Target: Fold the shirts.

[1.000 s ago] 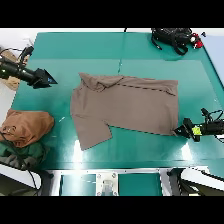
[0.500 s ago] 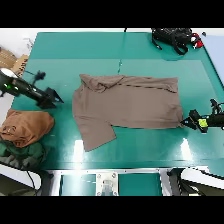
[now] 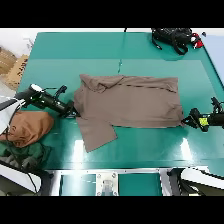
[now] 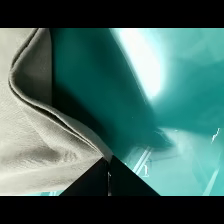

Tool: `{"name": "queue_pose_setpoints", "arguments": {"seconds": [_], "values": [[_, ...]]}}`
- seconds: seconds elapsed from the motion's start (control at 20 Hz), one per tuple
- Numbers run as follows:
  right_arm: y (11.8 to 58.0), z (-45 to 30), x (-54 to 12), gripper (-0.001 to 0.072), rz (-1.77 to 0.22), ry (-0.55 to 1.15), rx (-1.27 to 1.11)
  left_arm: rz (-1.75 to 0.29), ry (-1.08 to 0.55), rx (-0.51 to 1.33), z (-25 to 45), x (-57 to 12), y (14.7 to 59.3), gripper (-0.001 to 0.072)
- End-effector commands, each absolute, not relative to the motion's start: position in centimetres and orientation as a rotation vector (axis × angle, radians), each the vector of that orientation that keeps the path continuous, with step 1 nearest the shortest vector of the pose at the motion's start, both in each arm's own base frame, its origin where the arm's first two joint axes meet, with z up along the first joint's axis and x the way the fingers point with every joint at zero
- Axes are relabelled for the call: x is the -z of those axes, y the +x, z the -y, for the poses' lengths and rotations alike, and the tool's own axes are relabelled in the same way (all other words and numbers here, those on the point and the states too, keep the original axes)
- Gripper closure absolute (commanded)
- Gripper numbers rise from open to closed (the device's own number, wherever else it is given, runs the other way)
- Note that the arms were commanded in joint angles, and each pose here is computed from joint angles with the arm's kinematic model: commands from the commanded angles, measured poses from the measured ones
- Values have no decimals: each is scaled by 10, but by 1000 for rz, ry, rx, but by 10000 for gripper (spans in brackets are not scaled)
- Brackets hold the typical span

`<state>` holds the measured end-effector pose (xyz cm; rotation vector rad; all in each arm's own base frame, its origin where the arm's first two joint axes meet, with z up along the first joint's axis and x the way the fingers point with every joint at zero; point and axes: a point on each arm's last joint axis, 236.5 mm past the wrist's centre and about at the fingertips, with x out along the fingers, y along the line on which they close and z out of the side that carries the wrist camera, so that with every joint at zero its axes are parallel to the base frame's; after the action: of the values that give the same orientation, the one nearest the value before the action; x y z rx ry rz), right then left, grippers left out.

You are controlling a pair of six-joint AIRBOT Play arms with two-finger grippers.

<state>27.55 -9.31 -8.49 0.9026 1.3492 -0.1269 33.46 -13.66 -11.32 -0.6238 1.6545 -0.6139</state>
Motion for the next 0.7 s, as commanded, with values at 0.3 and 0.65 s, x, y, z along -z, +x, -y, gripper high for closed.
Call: {"name": "queue_pose_setpoints", "arguments": {"seconds": [0.3, 0.65], "values": [[332, 103, -32, 698, -1087, 827, 25, -1387, -405, 769, 141, -29, 380, 682], [341, 88, -334, 698, -427, 455, -1, -439, -30, 721, 141, -385, 354, 682]]}}
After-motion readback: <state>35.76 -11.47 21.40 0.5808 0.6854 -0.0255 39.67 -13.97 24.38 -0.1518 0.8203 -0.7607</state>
